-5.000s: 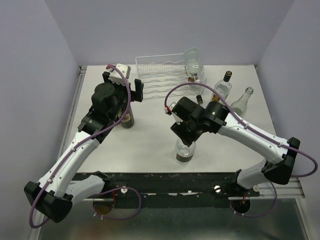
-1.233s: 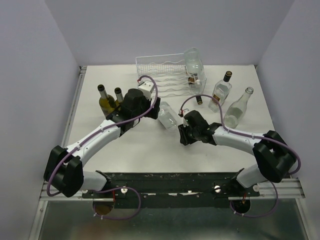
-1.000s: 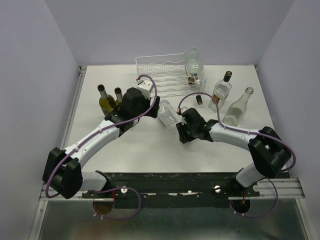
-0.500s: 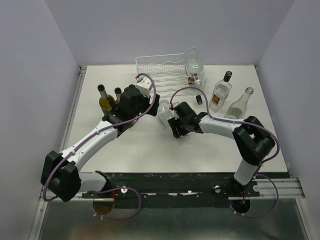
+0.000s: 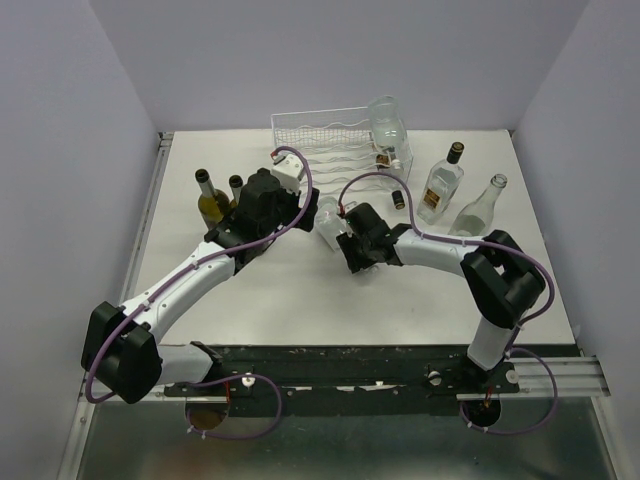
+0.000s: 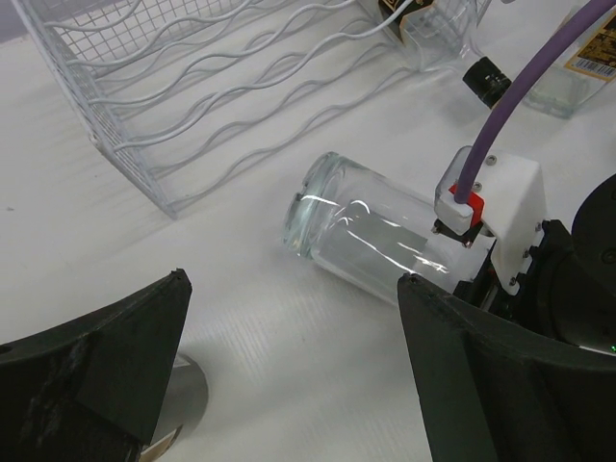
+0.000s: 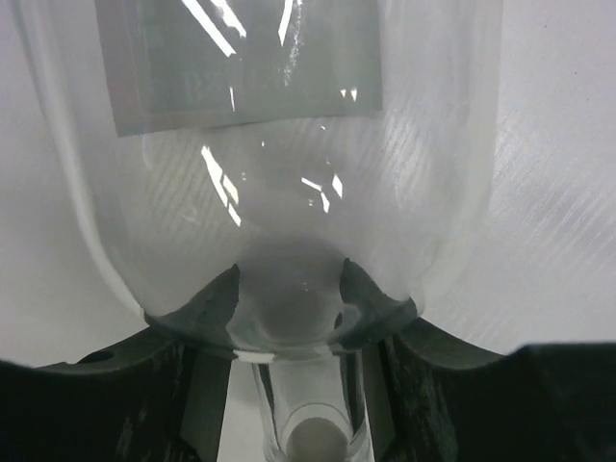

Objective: Put the wine bottle on the wine rack

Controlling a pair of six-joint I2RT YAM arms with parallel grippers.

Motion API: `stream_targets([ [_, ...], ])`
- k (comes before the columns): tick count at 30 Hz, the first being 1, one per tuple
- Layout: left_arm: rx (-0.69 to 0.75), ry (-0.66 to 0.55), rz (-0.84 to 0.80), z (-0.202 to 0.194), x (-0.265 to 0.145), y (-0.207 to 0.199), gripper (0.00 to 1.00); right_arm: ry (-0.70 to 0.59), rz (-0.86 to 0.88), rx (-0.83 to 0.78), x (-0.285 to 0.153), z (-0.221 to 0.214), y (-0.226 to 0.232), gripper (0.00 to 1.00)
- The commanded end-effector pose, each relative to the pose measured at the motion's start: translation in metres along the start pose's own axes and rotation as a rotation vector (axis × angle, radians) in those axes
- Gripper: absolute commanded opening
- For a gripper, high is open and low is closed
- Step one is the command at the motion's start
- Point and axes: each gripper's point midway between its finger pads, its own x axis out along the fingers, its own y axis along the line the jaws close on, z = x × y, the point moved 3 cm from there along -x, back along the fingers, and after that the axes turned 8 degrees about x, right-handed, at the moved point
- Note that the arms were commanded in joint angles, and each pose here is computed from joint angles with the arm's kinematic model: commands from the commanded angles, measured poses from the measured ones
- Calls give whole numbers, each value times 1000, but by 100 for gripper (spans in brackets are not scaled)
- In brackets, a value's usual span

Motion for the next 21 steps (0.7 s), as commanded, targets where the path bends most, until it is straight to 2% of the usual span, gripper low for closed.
stream_targets([
  [1,3,-38,36,9,-6,6,99,46,-85,11,13,-22,-15,53],
  [5,3,-42,47,11,-7,8,99,34,-113,14,14,-22,-19,32],
  [8,1,-47,53,12,-8,10,99,25,-121,11,14,-20,-20,1],
  [14,-1,-56,65,15,-10,12,99,-33,-106,12,2,-6,-18,1],
  [21,-5,-69,81,20,-12,17,99,-115,-80,36,-41,28,-12,1],
])
